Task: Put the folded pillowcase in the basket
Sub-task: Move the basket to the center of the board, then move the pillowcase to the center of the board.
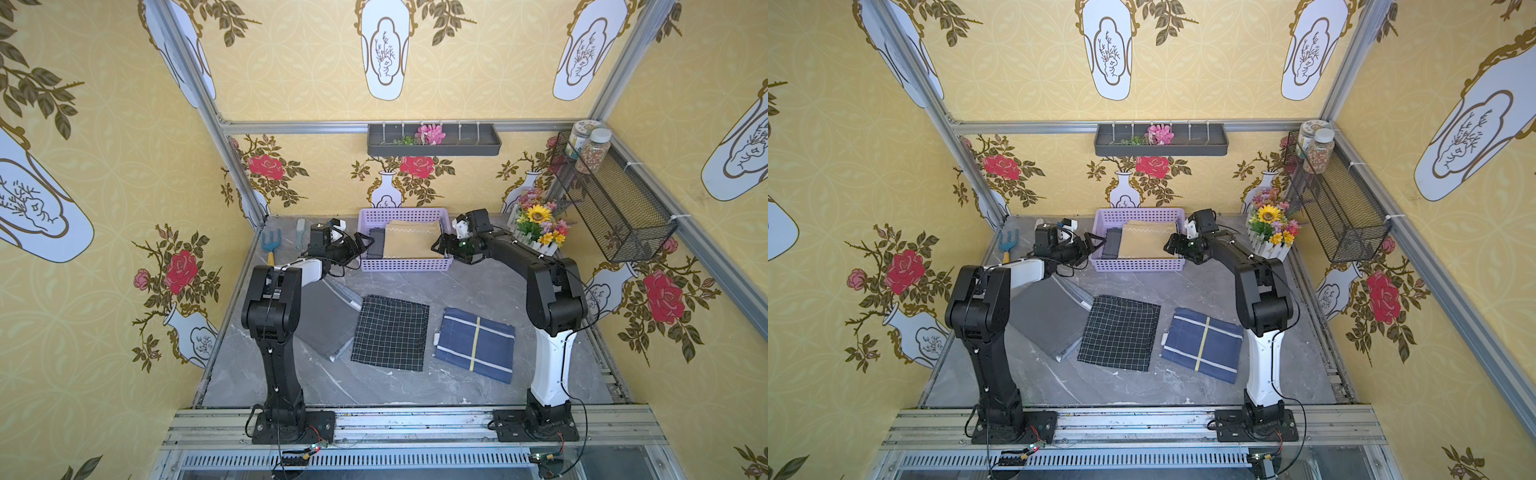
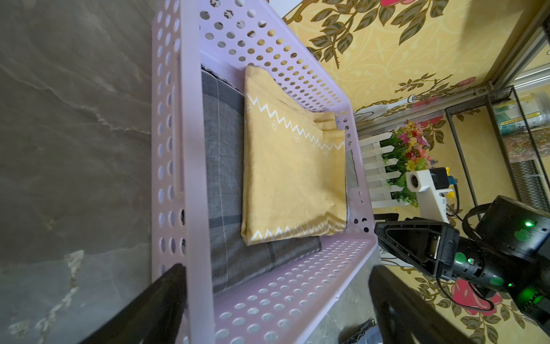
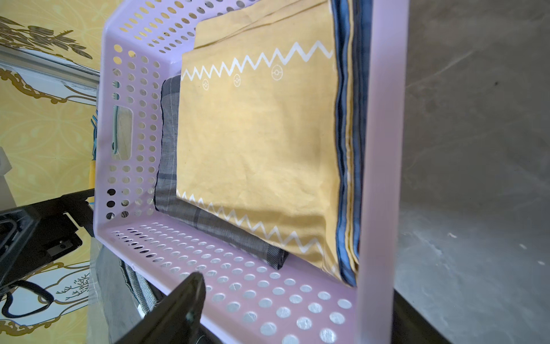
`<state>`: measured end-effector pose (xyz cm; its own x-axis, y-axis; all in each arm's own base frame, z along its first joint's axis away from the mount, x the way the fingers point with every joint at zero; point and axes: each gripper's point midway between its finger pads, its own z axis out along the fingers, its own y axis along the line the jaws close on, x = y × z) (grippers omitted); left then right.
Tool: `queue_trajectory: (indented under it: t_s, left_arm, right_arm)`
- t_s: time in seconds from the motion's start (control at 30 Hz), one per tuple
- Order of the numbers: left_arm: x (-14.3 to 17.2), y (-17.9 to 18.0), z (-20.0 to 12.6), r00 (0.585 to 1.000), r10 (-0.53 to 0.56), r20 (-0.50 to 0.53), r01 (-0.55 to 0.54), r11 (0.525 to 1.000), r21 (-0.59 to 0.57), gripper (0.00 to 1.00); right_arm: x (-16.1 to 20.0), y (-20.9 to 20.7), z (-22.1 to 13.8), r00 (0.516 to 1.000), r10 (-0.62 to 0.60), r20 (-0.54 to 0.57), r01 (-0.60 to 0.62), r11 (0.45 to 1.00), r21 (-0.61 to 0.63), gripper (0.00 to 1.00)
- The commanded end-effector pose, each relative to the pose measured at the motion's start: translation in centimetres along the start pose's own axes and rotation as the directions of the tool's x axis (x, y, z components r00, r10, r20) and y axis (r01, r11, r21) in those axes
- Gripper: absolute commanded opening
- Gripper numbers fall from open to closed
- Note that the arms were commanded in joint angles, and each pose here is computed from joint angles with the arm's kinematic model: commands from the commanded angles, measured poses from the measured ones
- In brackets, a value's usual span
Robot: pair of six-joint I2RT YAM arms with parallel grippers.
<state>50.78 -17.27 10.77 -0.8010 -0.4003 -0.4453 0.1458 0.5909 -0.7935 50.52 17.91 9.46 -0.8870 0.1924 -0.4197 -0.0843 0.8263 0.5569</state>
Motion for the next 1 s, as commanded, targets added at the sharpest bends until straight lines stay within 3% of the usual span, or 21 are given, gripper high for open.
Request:
queue_trajectory:
  t_s: [0.0, 0.33, 0.67, 0.97]
  left_arm:
    - [1.0, -1.3, -0.1, 1.0, 0.018, -0.013, -0.017, 0.999, 0.04, 0.99]
    - [3.6, -2.3, -2.2, 1.0, -0.007, 0.014, 0.007, 0.999, 0.031, 0.99]
    - [3.0, -1.4, -6.4, 0.987, -0.01, 0.162, 0.033, 0.99, -0.135, 1.0]
    - [8.9, -6.7, -8.7, 0.988, 0.091, 0.125, -0.077, 0.991, -0.113, 1.0]
  right_arm:
    - [0.8, 1.2, -0.6, 1.0, -0.008, -0.011, 0.008, 0.999, -0.034, 0.87]
    - [4.4, 1.2, -1.8, 0.999, -0.009, -0.04, 0.009, 1.0, -0.003, 0.87]
    - [5.5, -1.8, -7.1, 0.999, -0.018, 0.042, 0.009, 0.979, 0.202, 0.94]
    - [9.4, -3.2, -12.9, 0.995, -0.018, 0.101, -0.012, 0.955, 0.296, 0.97]
